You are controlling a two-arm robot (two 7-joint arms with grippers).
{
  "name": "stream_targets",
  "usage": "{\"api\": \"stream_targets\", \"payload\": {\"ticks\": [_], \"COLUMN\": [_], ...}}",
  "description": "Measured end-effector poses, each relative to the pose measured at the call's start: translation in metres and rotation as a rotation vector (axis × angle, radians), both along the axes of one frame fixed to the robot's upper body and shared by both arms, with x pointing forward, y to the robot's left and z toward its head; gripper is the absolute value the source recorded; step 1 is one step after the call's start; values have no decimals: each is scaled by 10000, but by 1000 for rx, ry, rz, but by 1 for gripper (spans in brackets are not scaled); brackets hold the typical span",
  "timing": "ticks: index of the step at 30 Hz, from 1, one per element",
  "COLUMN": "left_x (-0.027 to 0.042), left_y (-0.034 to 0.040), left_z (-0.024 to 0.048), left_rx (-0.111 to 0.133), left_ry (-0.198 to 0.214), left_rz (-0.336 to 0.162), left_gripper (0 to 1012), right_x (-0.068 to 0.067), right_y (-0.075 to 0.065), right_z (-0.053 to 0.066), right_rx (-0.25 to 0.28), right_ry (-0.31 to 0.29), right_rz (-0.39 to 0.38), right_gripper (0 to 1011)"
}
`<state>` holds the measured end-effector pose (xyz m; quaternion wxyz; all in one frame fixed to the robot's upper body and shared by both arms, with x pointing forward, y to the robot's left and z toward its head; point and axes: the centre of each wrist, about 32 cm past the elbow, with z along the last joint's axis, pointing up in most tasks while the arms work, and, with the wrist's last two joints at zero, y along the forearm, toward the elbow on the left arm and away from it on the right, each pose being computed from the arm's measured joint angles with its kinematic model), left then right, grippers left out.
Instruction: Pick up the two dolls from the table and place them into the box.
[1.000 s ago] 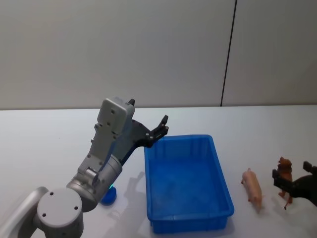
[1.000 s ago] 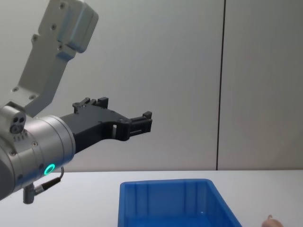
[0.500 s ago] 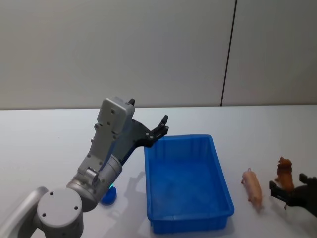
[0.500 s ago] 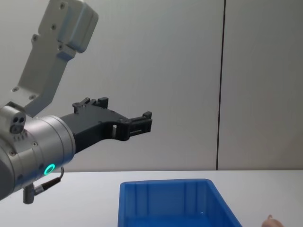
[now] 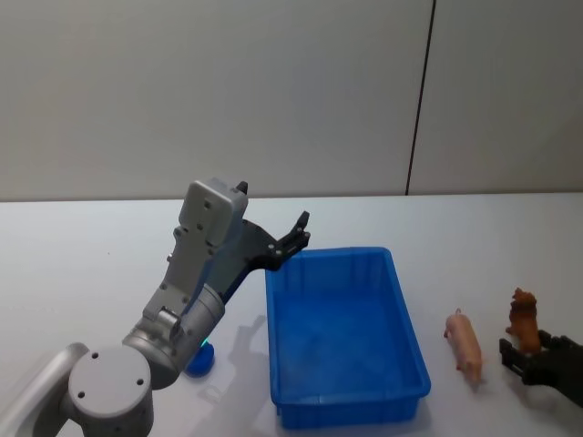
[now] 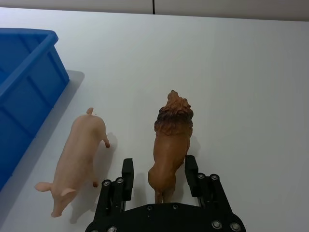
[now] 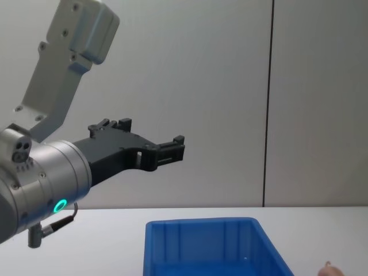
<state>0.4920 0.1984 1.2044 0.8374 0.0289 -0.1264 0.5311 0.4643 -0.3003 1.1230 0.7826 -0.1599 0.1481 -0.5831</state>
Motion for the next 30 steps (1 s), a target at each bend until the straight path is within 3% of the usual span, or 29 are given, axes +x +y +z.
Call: {"api": "stream_targets", "payload": {"ticks": [11,20,30], "left_x": [0,0,0], "left_y": [0,0,0], "left_z": [0,0,0], "left_rx": [0,0,0], "left_ry": [0,0,0], "left_rz": [0,0,0], "left_gripper": [1001,1001,1001], "right_x": [30,57,110], "right_y": [-12,12,103], "right_z": [5,102,310], "right_rx": [4,5,12], "right_ry": [-1,-75,-194], "right_rz": [-15,-9,62], "right_gripper": [320,297,297]}}
